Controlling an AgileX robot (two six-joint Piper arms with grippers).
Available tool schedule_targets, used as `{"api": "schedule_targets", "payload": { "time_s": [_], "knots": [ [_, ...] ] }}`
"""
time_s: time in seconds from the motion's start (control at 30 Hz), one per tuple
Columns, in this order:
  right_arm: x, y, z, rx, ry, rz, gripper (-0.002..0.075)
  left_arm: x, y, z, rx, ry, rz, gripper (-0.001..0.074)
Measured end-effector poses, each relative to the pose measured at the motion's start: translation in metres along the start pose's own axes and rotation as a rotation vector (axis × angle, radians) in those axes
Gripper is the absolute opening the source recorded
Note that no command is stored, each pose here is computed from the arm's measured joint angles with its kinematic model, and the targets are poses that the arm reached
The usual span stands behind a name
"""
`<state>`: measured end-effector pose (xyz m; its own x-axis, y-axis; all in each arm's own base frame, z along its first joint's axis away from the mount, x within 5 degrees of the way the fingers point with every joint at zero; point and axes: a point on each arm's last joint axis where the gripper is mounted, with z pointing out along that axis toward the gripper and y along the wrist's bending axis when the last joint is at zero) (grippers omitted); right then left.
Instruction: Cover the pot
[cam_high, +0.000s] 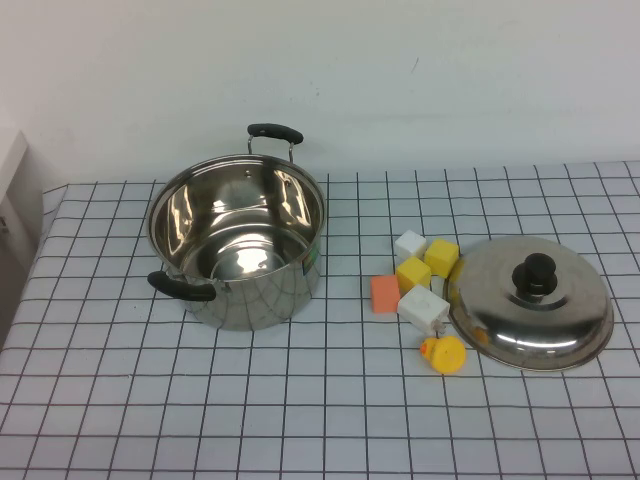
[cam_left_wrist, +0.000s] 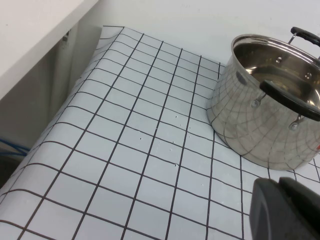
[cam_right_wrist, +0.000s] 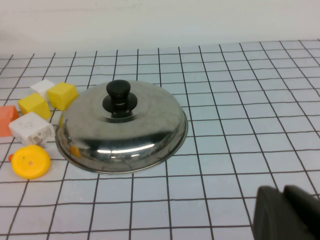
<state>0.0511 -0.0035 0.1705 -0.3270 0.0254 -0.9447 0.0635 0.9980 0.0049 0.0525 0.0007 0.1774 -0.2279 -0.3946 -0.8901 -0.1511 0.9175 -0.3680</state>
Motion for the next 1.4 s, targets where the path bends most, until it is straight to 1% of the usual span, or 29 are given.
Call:
{"api": "schedule_targets", "payload": {
  "time_s": [1.23,1.27,1.3,1.37,1.4],
  "knots": [
    [0.000,0.000,0.000,-0.001,0.000,0.005,0.0020,0.000,0.000,0.000,0.001,0.000,0.002,-0.0002],
    [0.000,0.001,0.000,-0.010,-0.004,0.036,0.0020,0.000,0.000,0.000,0.001,0.000,0.002,-0.0003],
    [-0.001,0.003,0.000,-0.029,-0.010,0.102,0.0020,0.000,0.000,0.000,0.001,0.000,0.002,-0.0003],
    [-0.002,0.007,0.000,-0.086,-0.026,0.306,0.0020,0.000,0.000,0.000,0.001,0.000,0.002,-0.0003],
    [-0.003,0.010,0.000,-0.125,-0.029,0.448,0.0020,0.000,0.000,0.000,0.001,0.000,0.002,-0.0003]
  ]
}}
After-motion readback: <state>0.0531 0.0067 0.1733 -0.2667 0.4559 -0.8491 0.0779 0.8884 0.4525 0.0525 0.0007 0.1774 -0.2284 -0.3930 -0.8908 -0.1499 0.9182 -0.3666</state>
